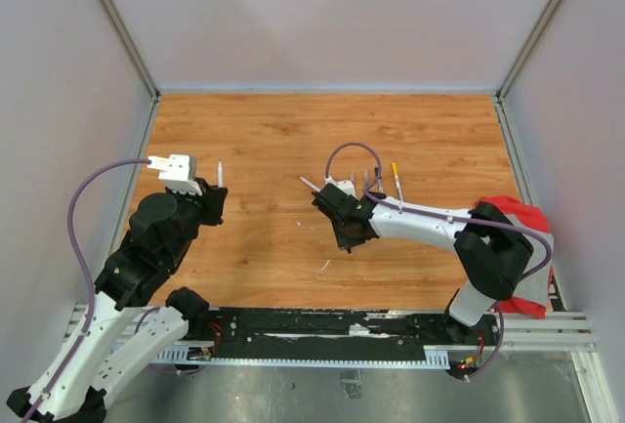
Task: Insert the pens into the pen caps
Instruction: Adjust the pen cap at the center of the board, then insert the pen cap onto the pen.
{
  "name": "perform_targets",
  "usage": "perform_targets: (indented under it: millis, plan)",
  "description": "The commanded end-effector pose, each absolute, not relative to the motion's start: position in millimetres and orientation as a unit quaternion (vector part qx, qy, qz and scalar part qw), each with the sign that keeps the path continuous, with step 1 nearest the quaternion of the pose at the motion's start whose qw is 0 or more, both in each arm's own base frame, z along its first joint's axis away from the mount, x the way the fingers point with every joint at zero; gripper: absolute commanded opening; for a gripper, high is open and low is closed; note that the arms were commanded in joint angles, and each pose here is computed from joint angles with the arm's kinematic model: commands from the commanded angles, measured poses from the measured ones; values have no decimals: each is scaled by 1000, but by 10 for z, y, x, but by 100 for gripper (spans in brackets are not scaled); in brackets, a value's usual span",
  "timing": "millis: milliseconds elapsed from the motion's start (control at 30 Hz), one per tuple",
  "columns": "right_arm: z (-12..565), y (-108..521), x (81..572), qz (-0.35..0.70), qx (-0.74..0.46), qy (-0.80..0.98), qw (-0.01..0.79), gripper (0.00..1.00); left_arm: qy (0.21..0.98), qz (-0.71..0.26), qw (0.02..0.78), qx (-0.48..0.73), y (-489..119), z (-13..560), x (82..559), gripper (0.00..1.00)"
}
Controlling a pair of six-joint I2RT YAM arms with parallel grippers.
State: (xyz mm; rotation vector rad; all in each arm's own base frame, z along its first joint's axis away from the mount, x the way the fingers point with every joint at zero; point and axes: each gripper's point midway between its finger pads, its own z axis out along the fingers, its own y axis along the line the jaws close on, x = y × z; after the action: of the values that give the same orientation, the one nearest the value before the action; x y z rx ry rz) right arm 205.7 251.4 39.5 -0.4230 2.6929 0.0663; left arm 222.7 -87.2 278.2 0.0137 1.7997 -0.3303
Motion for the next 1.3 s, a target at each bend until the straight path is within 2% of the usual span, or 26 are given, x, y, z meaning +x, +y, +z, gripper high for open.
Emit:
perform_targets:
  millis: [0, 433, 733, 967, 1267]
  plan:
    - [297, 2432, 2002, 15, -155, 971, 181, 7, 778, -141, 612, 15, -886, 2775, 2250, 0]
    - [206, 2432, 1944, 32, -152, 974, 167, 25, 779, -142, 611, 16, -899, 2771, 2253, 1]
    - [328, 2467, 1961, 56, -156, 969, 182, 30, 780, -142, 610, 17, -901, 2764, 2255, 0]
    - [484, 2457, 2003, 73, -153, 962, 215, 37, 779, -142, 610, 16, -898, 2766, 2254, 0]
    - [607, 2395, 2056, 97, -98, 957, 254, 38, 780, -142, 609, 17, -900, 2760, 2255, 1]
